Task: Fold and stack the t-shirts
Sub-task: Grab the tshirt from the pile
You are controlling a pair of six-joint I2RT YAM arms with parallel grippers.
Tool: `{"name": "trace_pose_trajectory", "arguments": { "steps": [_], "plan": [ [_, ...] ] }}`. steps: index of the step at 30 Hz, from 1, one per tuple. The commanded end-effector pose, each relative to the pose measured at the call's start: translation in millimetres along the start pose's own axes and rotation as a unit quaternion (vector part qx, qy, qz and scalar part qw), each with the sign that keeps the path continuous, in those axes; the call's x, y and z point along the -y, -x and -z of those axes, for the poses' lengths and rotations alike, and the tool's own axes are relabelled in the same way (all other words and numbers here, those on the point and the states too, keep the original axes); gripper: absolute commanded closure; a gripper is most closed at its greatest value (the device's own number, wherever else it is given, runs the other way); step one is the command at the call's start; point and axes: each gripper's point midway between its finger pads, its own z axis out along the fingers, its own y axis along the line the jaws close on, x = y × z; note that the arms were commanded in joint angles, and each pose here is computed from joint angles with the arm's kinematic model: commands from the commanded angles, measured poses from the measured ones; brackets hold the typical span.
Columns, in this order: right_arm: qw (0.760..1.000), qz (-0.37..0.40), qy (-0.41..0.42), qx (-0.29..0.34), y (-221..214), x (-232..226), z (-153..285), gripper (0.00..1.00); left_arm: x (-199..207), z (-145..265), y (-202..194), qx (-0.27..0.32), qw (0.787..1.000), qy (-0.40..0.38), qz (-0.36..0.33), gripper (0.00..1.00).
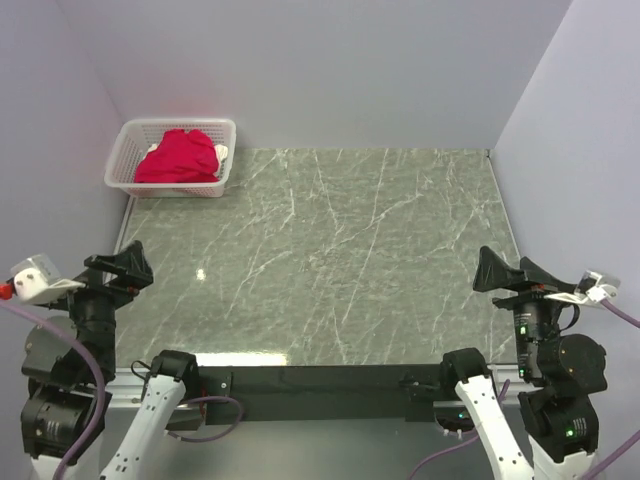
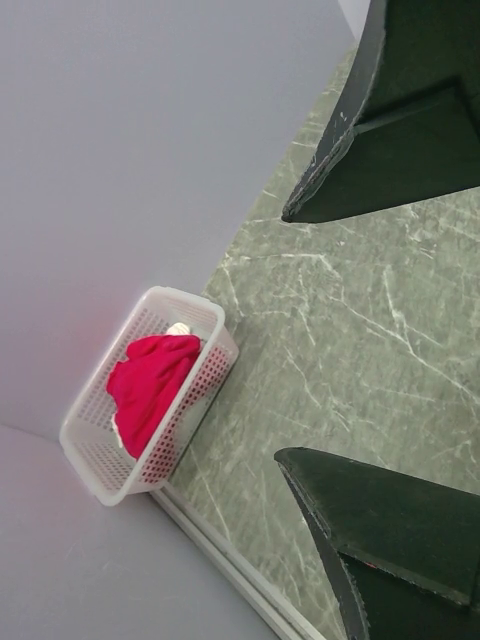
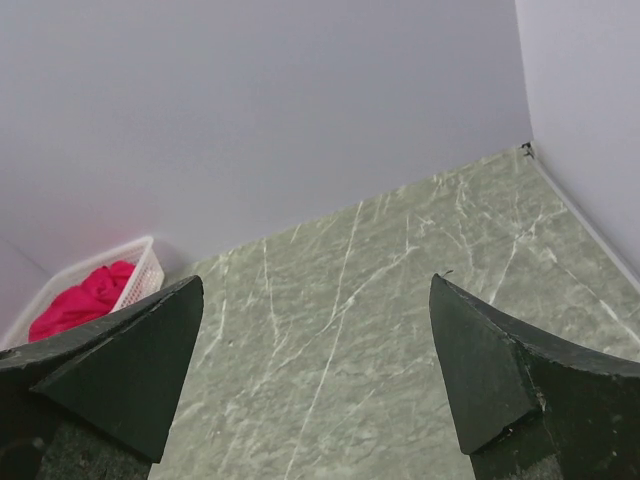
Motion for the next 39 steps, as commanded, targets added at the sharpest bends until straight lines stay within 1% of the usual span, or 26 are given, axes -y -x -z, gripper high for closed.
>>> {"name": "trace_pose_trajectory", "arguments": {
  "steps": [1, 3, 7, 11, 13, 14, 15, 16, 18, 19, 21, 22, 24, 25, 27, 28, 29, 30, 31, 32, 33, 34, 35, 36, 38, 39],
  "plan": [
    [1.0, 0.001, 0.023, 0.004, -3, -7, -6, 0.0, 11, -20, -11, -0.014, 1.0, -0.005, 0.007, 0.01],
    [0.999, 0.0, 0.034, -0.003, -10, -11, -9, 0.0, 16, -30, -19, -0.025, 1.0, -0.009, 0.005, 0.01],
    [0.999, 0.002, 0.032, -0.035, -38, -8, -20, 0.0, 23, -60, -54, -0.077, 0.997, -0.002, 0.002, 0.01],
    [0.996, 0.008, 0.041, -0.077, -67, -9, -29, 0.0, 34, -110, -104, -0.153, 0.988, 0.014, -0.015, 0.01],
    [0.994, 0.016, 0.037, -0.105, -85, -7, -36, 0.0, 43, -131, -114, -0.16, 0.987, 0.013, -0.014, 0.01],
    [0.992, 0.023, 0.043, -0.12, -92, -8, -37, 0.0, 44, -149, -130, -0.178, 0.983, 0.024, -0.022, 0.0],
    [0.989, 0.031, 0.041, -0.139, -103, -7, -41, 0.0, 48, -160, -130, -0.176, 0.984, 0.024, -0.025, 0.01],
    [0.987, 0.035, 0.04, -0.15, -109, -6, -42, 0.0, 46, -177, -146, -0.192, 0.98, 0.039, -0.037, 0.01],
    [0.984, 0.04, 0.039, -0.171, -124, -4, -45, 0.0, 55, -203, -134, -0.168, 0.984, 0.04, -0.032, 0.02],
    [0.983, 0.04, 0.044, -0.172, -127, -5, -45, 0.0, 51, -220, -148, -0.179, 0.982, 0.053, -0.037, 0.03],
    [0.983, 0.038, 0.051, -0.174, -134, -4, -43, 0.0, 47, -249, -132, -0.154, 0.986, 0.067, -0.022, 0.05],
    [0.983, 0.039, 0.056, -0.168, -133, -5, -43, 0.0, 36, -267, -145, -0.164, 0.982, 0.086, -0.025, 0.06],
    [0.984, 0.04, 0.061, -0.162, -136, -4, -40, 0.0, 27, -294, -128, -0.138, 0.985, 0.103, -0.013, 0.07],
    [0.985, 0.041, 0.063, -0.156, -135, -4, -40, 0.0, 21, -309, -146, -0.153, 0.982, 0.113, -0.02, 0.07],
    [0.986, 0.041, 0.064, -0.15, -136, -2, -38, 0.0, -10, -341, -142, -0.138, 0.978, 0.155, -0.02, 0.1],
    [0.986, 0.042, 0.064, -0.15, -136, -2, -37, 0.0, -16, -351, -145, -0.14, 0.977, 0.162, -0.022, 0.11],
    [0.985, 0.042, 0.064, -0.152, -136, -2, -38, 0.0, -12, -364, -135, -0.127, 0.979, 0.16, -0.021, 0.12],
    [0.985, 0.042, 0.064, -0.155, -137, -2, -37, 0.0, -18, -372, -139, -0.131, 0.977, 0.168, -0.025, 0.14],
    [0.984, 0.043, 0.063, -0.16, -140, -2, -37, 0.0, -32, -385, -158, -0.147, 0.971, 0.184, -0.032, 0.16],
    [0.983, 0.044, 0.065, -0.164, -142, -2, -38, 0.0, -31, -397, -150, -0.136, 0.973, 0.185, -0.027, 0.17],
    [0.982, 0.043, 0.072, -0.167, -143, -5, -37, 0.0, -35, -404, -154, -0.139, 0.971, 0.19, -0.027, 0.18],
    [0.982, 0.043, 0.076, -0.167, -143, -6, -37, 0.0, -48, -414, -170, -0.151, 0.967, 0.202, -0.031, 0.19],
    [0.981, 0.042, 0.077, -0.17, -145, -6, -37, 0.0, -46, -424, -165, -0.142, 0.969, 0.199, -0.028, 0.19],
    [0.981, 0.042, 0.079, -0.173, -146, -7, -37, 0.0, -54, -432, -181, -0.151, 0.966, 0.206, -0.033, 0.2],
    [0.98, 0.043, 0.081, -0.176, -148, -8, -38, 0.0, -55, -445, -183, -0.152, 0.966, 0.206, -0.032, 0.24],
    [0.98, 0.044, 0.082, -0.178, -149, -8, -38, 0.0, -64, -451, -203, -0.169, 0.961, 0.215, -0.036, 0.24]
  ]
}}
